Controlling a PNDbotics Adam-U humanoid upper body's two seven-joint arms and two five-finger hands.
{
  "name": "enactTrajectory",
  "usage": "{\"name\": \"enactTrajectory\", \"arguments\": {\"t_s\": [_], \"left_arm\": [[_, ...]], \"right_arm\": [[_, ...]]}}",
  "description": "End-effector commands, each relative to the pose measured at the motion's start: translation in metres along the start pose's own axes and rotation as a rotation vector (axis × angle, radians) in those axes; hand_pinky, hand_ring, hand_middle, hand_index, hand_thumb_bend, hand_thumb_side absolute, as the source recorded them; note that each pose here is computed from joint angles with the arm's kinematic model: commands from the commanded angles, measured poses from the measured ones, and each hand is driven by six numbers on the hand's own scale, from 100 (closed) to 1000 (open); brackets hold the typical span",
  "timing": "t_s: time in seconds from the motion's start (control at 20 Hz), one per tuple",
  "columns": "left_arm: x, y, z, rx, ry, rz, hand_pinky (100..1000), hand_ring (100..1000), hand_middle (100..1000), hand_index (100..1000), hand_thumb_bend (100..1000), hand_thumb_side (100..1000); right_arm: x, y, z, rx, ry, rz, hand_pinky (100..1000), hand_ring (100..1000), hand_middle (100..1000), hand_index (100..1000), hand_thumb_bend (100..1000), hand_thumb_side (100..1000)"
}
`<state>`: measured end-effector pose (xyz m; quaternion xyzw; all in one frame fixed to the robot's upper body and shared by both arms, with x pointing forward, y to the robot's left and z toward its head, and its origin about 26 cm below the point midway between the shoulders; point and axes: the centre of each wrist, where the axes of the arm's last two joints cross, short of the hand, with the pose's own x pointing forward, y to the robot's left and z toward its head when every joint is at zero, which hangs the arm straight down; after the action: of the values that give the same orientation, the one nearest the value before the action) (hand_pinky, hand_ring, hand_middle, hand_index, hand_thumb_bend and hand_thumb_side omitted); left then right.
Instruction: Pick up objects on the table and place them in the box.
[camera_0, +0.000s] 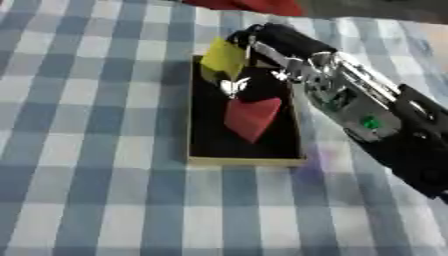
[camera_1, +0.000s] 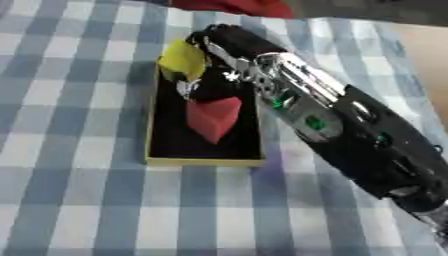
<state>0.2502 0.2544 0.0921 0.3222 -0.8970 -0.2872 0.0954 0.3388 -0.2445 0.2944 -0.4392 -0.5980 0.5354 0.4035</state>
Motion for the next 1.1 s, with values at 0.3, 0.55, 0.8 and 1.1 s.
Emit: {"name": "enactTrajectory", "arguments": {"t_s": [0.3, 0.55, 0.8, 1.1], "left_arm": [[-0.001, 0.004, -0.003, 0.027, -0.035, -0.002, 657, 699, 577, 410, 100, 250], [-0.001, 0.004, -0.003, 0.026, -0.032, -0.004, 657, 699, 577, 409, 100, 251], [-0.001, 0.005, -0.002, 0.025, -0.028, -0.005, 657, 699, 577, 409, 100, 247], [-0.001, 0.006, -0.001, 0.022, -0.023, -0.005, 657, 699, 577, 409, 100, 240]], "right_arm": [[0.000, -0.008, 0.001, 0.057, -0.023, 0.066, 845, 855, 754, 881, 100, 761], [0.000, -0.014, 0.002, 0.055, -0.021, 0.093, 943, 922, 822, 955, 120, 733], [0.001, -0.016, 0.004, 0.063, -0.028, 0.086, 957, 920, 819, 980, 117, 519], [0.005, -0.023, 0.010, 0.078, -0.079, -0.029, 956, 898, 796, 975, 100, 109]]}}
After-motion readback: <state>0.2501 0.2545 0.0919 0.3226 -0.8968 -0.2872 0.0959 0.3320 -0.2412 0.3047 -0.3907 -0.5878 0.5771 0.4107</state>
